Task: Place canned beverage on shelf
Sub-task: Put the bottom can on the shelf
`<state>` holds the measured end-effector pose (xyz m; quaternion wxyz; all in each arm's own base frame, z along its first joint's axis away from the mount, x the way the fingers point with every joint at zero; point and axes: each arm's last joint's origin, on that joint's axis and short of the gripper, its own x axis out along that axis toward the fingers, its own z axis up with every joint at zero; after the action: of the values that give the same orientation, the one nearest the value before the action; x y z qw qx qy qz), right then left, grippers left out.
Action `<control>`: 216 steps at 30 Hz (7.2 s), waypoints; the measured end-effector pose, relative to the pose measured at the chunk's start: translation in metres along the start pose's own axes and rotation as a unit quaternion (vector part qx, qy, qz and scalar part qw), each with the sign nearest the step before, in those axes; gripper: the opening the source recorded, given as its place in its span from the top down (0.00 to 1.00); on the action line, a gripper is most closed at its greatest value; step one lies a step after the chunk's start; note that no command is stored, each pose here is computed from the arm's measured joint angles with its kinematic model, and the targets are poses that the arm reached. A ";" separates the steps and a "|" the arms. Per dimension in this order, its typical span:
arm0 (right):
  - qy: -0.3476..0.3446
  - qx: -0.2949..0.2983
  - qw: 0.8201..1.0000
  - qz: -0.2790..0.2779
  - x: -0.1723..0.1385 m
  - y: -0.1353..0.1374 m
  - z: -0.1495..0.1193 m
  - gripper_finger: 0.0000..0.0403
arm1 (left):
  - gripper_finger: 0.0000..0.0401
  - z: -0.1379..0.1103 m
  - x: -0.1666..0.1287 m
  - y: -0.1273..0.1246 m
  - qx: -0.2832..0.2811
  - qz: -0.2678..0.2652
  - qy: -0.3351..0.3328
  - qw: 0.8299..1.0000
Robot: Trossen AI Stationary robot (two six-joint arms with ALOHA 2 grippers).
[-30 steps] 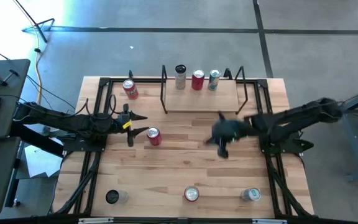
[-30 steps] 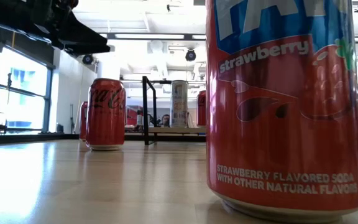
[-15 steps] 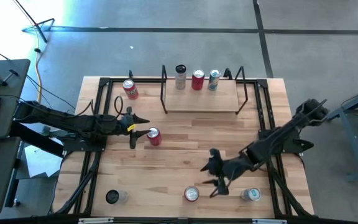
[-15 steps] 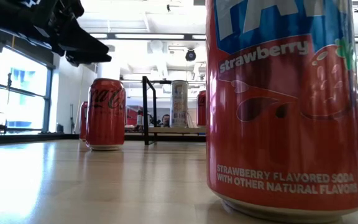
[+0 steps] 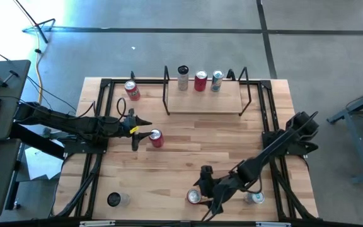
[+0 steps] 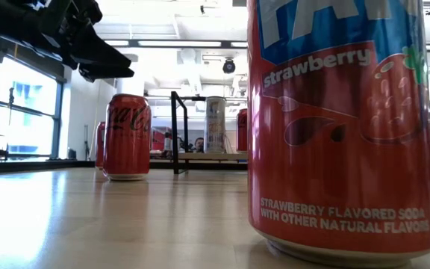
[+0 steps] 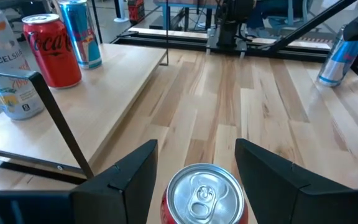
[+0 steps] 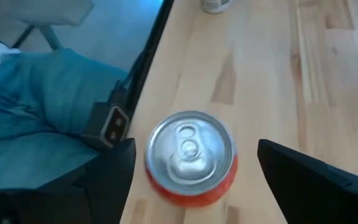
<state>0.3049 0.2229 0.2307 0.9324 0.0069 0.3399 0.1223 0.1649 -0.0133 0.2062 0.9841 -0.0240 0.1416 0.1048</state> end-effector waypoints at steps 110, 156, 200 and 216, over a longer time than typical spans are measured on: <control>0.098 0.131 0.969 -0.184 -0.209 -0.388 -0.088 0.20 | 0.49 0.001 0.000 -0.001 -0.010 -0.021 -0.005 1.000; -0.037 0.282 0.859 -0.425 -0.151 -0.295 -0.092 0.99 | 0.49 0.027 -0.003 -0.002 0.032 -0.007 -0.135 0.990; 0.217 0.318 0.783 -0.489 -0.140 -0.327 -0.046 1.00 | 0.49 0.025 -0.003 -0.002 0.035 -0.006 -0.126 0.991; 0.257 0.277 0.761 -0.528 -0.155 -0.345 -0.055 1.00 | 0.49 0.016 0.005 -0.004 0.026 -0.011 -0.083 0.996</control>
<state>0.2324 -0.1515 0.2538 0.6848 0.0527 0.5355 -0.4915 0.1746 -0.0149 0.2198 0.9938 0.0088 0.0620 0.0920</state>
